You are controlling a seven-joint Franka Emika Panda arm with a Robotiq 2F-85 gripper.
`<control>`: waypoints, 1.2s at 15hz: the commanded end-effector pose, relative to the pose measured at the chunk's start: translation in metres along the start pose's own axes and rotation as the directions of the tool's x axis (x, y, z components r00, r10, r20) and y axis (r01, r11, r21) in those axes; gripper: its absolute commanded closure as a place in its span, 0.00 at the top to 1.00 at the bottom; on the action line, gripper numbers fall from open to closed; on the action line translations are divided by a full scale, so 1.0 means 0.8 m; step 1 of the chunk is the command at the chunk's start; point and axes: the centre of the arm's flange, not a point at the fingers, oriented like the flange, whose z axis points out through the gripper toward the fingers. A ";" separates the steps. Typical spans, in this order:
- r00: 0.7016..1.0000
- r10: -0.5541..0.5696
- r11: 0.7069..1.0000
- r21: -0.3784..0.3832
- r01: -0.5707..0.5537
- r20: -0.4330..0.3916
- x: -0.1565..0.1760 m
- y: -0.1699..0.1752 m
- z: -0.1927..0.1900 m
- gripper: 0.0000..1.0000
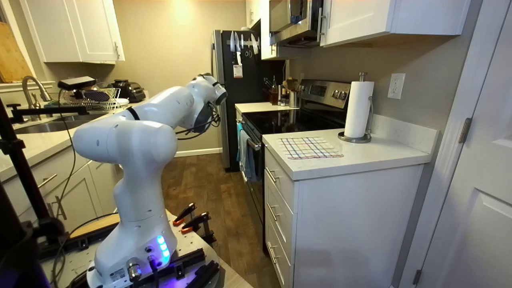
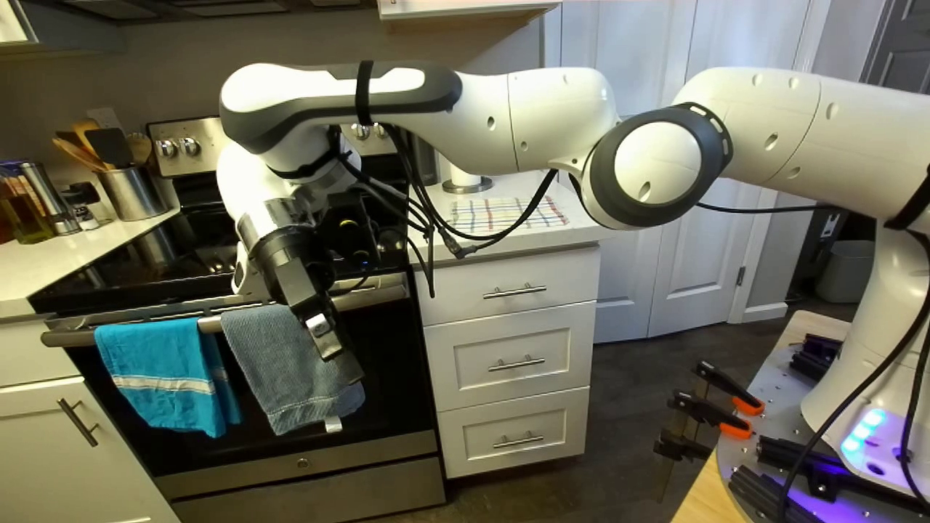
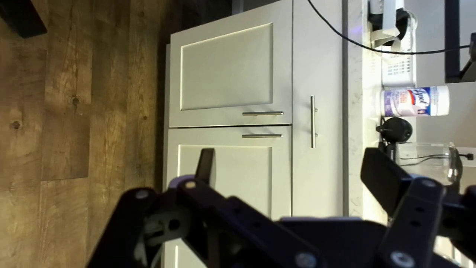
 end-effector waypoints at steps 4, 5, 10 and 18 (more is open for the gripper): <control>0.993 0.112 0.967 -0.236 -0.099 0.044 -0.018 0.012 -0.006 1.00; 0.989 0.140 0.954 -0.272 -0.123 0.047 -0.024 0.015 -0.010 1.00; 0.964 0.267 0.872 -0.429 -0.238 0.007 -0.064 0.024 -0.039 1.00; 0.888 0.458 0.733 -0.548 -0.403 -0.040 -0.132 0.066 -0.074 1.00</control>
